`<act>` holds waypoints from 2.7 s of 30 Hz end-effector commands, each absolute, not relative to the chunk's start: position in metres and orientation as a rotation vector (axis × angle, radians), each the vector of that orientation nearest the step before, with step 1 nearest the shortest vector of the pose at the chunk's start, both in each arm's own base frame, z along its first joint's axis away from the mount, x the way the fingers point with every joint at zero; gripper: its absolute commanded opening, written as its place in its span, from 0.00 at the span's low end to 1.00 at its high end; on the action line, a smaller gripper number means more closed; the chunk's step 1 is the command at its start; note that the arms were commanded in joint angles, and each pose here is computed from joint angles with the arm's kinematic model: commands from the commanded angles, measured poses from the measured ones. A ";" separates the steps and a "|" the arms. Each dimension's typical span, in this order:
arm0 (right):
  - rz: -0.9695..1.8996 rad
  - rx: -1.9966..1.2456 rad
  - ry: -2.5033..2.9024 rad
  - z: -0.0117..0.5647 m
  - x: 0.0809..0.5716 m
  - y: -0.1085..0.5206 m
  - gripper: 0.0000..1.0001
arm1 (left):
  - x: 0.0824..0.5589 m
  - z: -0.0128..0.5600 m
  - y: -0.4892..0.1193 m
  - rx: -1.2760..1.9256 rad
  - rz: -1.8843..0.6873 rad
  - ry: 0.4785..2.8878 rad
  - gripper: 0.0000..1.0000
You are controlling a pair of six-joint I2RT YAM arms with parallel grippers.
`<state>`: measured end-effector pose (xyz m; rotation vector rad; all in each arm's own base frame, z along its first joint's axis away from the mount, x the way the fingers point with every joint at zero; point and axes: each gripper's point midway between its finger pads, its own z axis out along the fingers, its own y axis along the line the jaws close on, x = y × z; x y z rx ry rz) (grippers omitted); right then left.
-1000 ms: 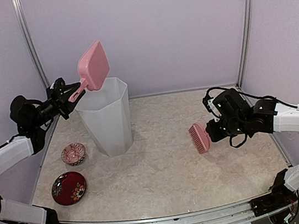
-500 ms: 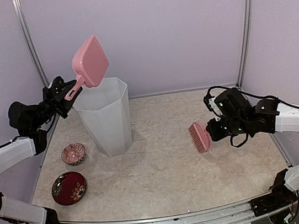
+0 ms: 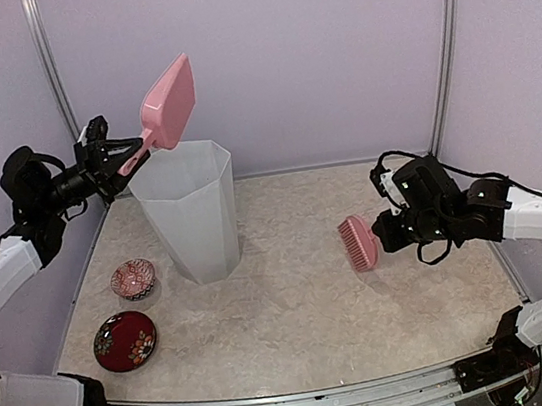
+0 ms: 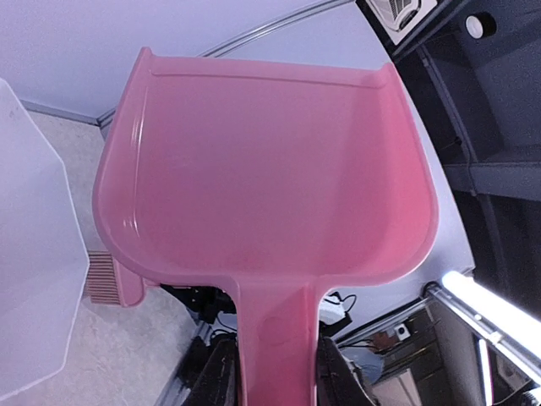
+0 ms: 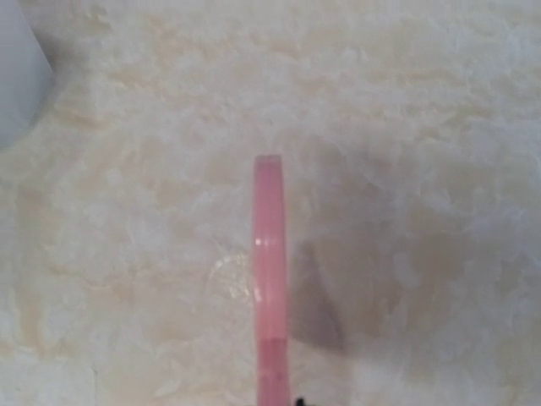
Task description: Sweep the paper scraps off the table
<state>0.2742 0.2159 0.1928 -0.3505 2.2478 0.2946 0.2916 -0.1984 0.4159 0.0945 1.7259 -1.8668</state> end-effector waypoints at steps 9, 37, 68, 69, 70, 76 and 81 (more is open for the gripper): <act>0.368 -0.294 2.051 0.245 0.280 0.210 0.00 | 0.243 0.417 -0.240 0.425 -1.304 1.793 0.00; 0.143 -0.103 1.945 0.258 0.284 0.141 0.00 | 0.195 0.237 -0.360 0.605 -0.660 2.154 0.00; 0.190 -0.286 1.844 0.255 0.287 0.162 0.00 | 0.260 0.094 -0.482 0.599 -0.407 2.308 0.00; 0.192 -0.292 1.844 0.253 0.288 0.164 0.00 | 0.263 0.090 -0.482 0.596 -0.405 2.307 0.00; 0.191 -0.302 1.847 0.250 0.288 0.165 0.00 | 0.267 0.087 -0.482 0.588 -0.401 2.305 0.00; 0.182 -0.352 1.863 0.237 0.293 0.174 0.00 | 0.280 0.069 -0.482 0.568 -0.397 2.311 0.00; 0.187 -0.404 1.896 0.221 0.296 0.184 0.00 | 0.289 0.056 -0.475 0.544 -0.369 2.337 0.03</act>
